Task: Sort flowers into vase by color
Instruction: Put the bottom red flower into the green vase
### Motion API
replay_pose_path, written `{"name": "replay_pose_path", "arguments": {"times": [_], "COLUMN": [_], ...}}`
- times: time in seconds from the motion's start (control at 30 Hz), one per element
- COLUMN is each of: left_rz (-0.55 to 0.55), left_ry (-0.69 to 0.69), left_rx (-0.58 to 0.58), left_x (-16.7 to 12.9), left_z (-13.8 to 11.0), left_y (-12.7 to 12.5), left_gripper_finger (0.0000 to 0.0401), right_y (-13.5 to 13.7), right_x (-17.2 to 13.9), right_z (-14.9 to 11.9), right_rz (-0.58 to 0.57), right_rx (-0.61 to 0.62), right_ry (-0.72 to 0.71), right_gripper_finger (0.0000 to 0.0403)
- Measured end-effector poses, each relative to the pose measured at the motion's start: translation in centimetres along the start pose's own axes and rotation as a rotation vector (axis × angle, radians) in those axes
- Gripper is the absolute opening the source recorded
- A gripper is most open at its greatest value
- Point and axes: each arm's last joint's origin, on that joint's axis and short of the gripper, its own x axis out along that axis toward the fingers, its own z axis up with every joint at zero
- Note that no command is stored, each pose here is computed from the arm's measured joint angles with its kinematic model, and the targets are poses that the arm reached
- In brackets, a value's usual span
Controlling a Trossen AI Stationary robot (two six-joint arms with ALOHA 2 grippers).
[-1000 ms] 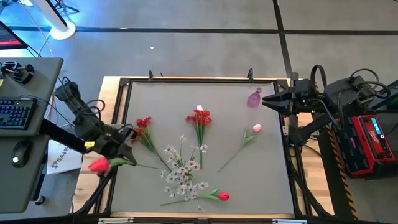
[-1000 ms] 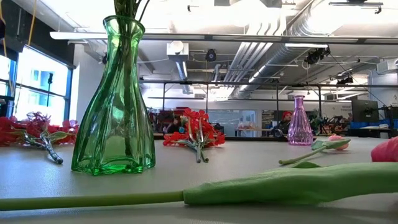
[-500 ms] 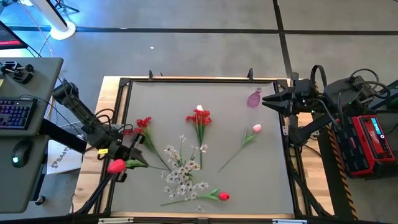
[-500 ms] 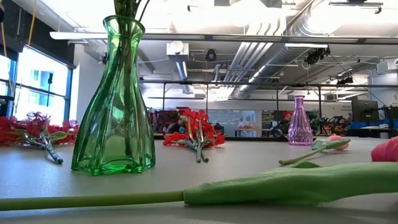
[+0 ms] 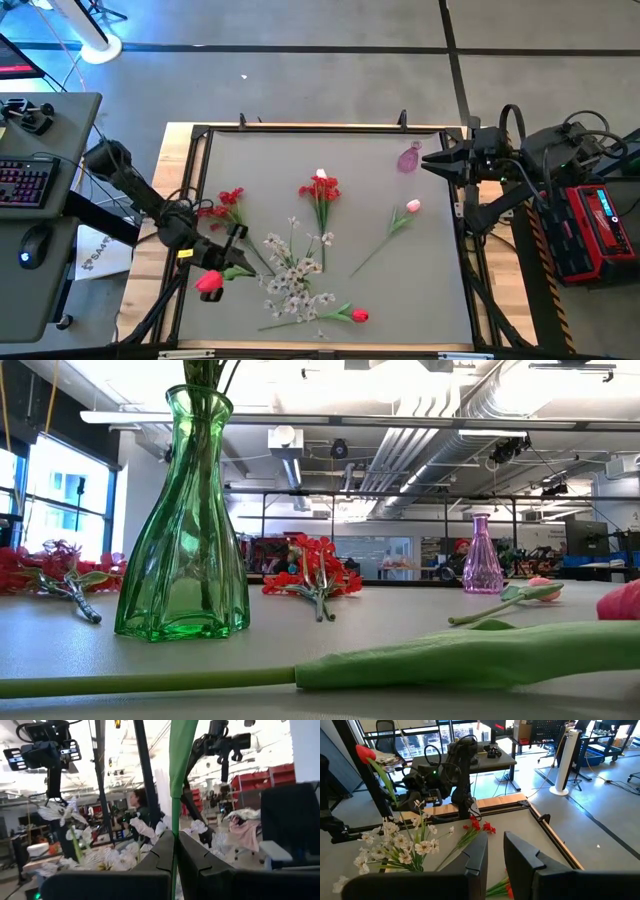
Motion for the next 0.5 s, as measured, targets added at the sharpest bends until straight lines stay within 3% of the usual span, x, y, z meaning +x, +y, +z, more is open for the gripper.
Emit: {"name": "replay_pose_path", "arguments": {"times": [0.2,0.5], "left_rz": [-0.015,-0.018], "left_ry": [-0.052,-0.013], "left_rx": [-0.024,-0.05], "left_x": [1.0,1.7], "left_z": [-1.5,-4.2], "left_y": [-0.3,-0.9], "left_gripper_finger": [0.0,0.0], "right_y": [0.0,0.0], "right_x": [0.0,0.0], "right_z": [0.0,0.0], "right_rz": [0.0,0.003], "right_rx": [0.0,0.0], "right_ry": [0.0,0.001], "right_gripper_finger": [0.0051,0.0051]}}
